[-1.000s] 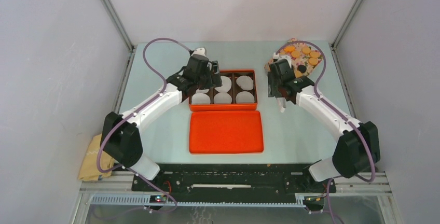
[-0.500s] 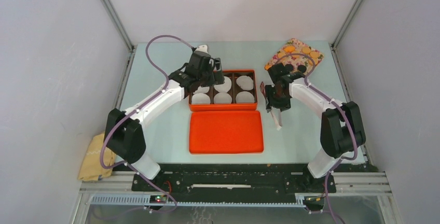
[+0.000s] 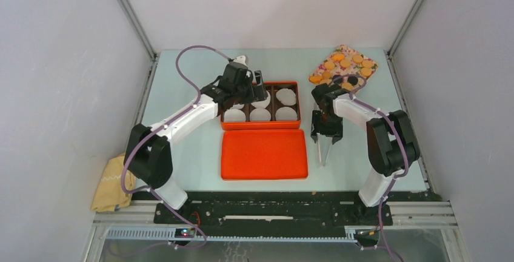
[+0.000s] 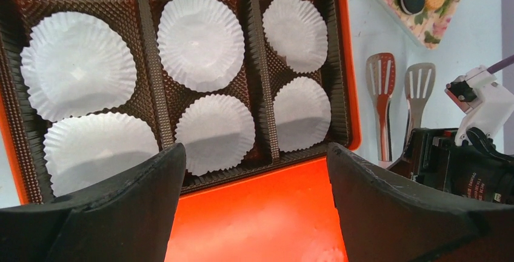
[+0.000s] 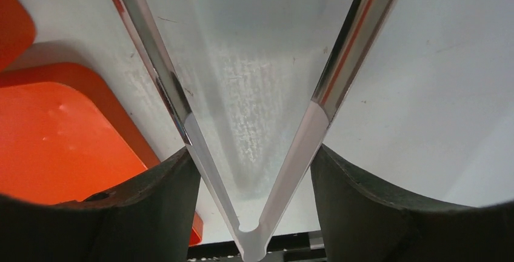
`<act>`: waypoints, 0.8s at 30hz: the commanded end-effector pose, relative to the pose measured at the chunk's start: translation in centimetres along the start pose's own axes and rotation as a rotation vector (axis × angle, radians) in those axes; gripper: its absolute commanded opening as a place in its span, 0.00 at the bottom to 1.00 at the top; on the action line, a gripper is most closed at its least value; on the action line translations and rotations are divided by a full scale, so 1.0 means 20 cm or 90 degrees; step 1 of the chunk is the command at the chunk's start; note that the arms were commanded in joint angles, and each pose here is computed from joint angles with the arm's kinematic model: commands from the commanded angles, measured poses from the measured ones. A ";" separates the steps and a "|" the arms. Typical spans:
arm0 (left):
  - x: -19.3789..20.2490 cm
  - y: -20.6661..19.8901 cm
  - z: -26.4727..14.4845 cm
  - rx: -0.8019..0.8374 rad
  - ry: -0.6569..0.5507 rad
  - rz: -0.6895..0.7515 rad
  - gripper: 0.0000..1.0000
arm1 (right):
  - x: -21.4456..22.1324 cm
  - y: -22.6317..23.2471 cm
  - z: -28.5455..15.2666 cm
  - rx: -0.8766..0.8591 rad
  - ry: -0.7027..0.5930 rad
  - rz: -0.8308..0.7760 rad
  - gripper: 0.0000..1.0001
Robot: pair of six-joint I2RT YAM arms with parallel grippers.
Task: Pack the cookies
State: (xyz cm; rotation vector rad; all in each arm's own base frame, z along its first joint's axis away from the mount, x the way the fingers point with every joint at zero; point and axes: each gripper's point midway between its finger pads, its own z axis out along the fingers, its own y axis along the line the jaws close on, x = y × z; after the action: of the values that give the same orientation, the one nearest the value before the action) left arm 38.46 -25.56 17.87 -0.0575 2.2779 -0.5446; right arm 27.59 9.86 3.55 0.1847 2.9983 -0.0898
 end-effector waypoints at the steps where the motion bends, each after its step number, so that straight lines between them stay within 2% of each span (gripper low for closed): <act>1: 0.06 -0.01 0.04 0.019 0.018 -0.007 0.90 | 0.01 0.02 0.07 0.020 -0.017 0.070 0.71; 8: 0.09 -0.01 0.06 0.023 0.031 0.000 0.90 | 0.09 0.04 0.19 0.005 -0.040 0.167 0.75; 9: 0.10 -0.01 0.06 0.025 0.034 -0.001 0.90 | 0.09 0.04 0.19 0.006 -0.051 0.174 0.76; 11: 0.11 -0.01 0.07 0.024 0.035 -0.004 0.90 | 0.08 0.02 0.18 0.015 -0.072 0.194 0.83; 18: 0.13 -0.03 0.08 0.039 0.048 -0.008 0.90 | 0.09 0.05 0.19 -0.003 -0.078 0.229 0.86; 22: 0.14 -0.03 0.08 0.038 0.051 -0.007 0.90 | 0.08 0.05 0.19 -0.001 -0.081 0.232 0.82; 24: 0.14 -0.02 0.08 0.037 0.052 -0.007 0.90 | 0.08 0.05 0.19 0.002 -0.082 0.233 0.72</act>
State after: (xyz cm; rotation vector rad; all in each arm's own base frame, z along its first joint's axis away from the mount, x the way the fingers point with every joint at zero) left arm 37.96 -26.81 16.00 -0.0163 2.3287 -0.6064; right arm 26.09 10.60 1.07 0.6305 2.8285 -0.0515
